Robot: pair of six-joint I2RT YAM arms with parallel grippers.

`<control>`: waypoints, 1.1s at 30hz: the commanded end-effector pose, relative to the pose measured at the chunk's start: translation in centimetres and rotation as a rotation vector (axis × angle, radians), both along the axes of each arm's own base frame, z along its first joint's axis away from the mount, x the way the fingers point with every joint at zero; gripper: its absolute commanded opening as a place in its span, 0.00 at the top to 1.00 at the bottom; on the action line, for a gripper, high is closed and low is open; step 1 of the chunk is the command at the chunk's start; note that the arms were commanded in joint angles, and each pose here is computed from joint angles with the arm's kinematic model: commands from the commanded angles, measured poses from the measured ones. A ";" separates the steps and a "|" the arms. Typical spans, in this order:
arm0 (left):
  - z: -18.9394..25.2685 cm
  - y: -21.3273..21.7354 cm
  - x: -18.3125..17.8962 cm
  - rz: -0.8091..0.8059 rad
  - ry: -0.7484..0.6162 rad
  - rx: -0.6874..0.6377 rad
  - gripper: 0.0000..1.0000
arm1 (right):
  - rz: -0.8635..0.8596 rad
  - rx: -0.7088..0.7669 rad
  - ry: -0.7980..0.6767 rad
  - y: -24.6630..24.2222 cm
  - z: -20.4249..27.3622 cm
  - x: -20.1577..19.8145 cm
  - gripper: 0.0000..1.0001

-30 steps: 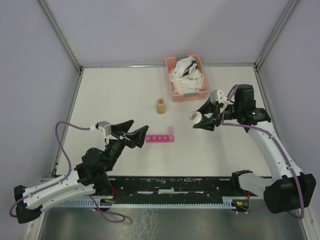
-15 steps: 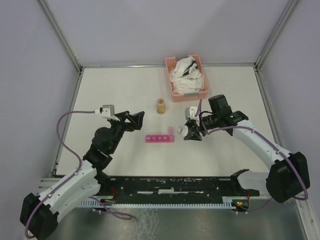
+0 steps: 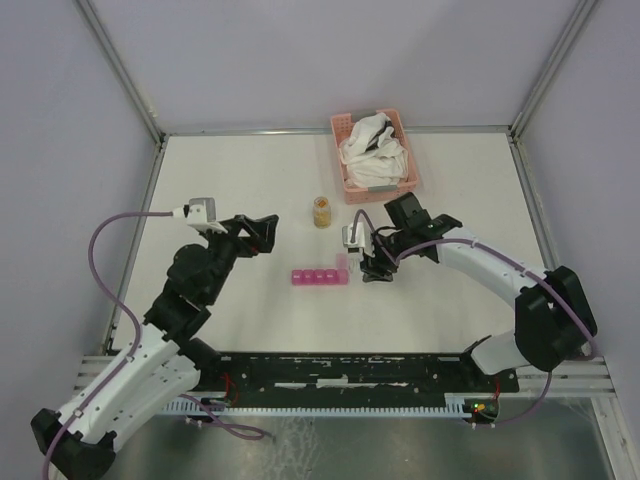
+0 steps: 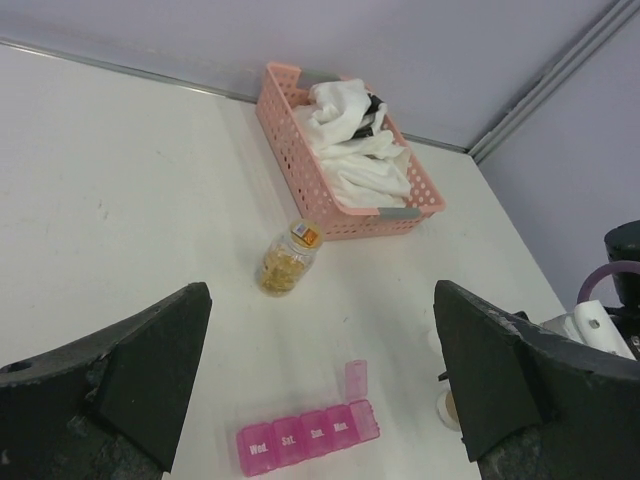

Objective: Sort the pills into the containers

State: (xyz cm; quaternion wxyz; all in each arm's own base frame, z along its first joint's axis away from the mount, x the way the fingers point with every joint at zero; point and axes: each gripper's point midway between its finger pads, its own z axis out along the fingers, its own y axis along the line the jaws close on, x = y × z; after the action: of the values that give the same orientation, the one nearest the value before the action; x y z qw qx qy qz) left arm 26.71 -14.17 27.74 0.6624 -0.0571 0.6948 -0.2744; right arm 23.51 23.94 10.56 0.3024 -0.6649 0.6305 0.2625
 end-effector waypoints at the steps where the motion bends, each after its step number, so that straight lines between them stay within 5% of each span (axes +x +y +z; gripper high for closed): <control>1: 0.4 1.6 -0.4 0.061 0.095 0.059 0.01 | -0.017 -0.057 -0.062 1.0 0.5 1.7 0.99; 8: -1.6 5.4 -2.2 0.155 0.165 0.252 0.01 | -0.008 -0.128 -0.045 2.2 -1.5 2.6 0.99; 33: -0.6 7.1 -3.5 0.200 0.111 0.227 0.01 | 0.015 -0.380 -0.049 2.1 -5.3 2.8 0.99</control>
State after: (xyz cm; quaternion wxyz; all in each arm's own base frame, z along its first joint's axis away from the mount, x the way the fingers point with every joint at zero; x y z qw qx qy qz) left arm 23.02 -7.40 26.68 0.6384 -0.0729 0.7542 -0.1349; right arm 25.28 25.25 4.43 0.1734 -0.7164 0.6615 0.1381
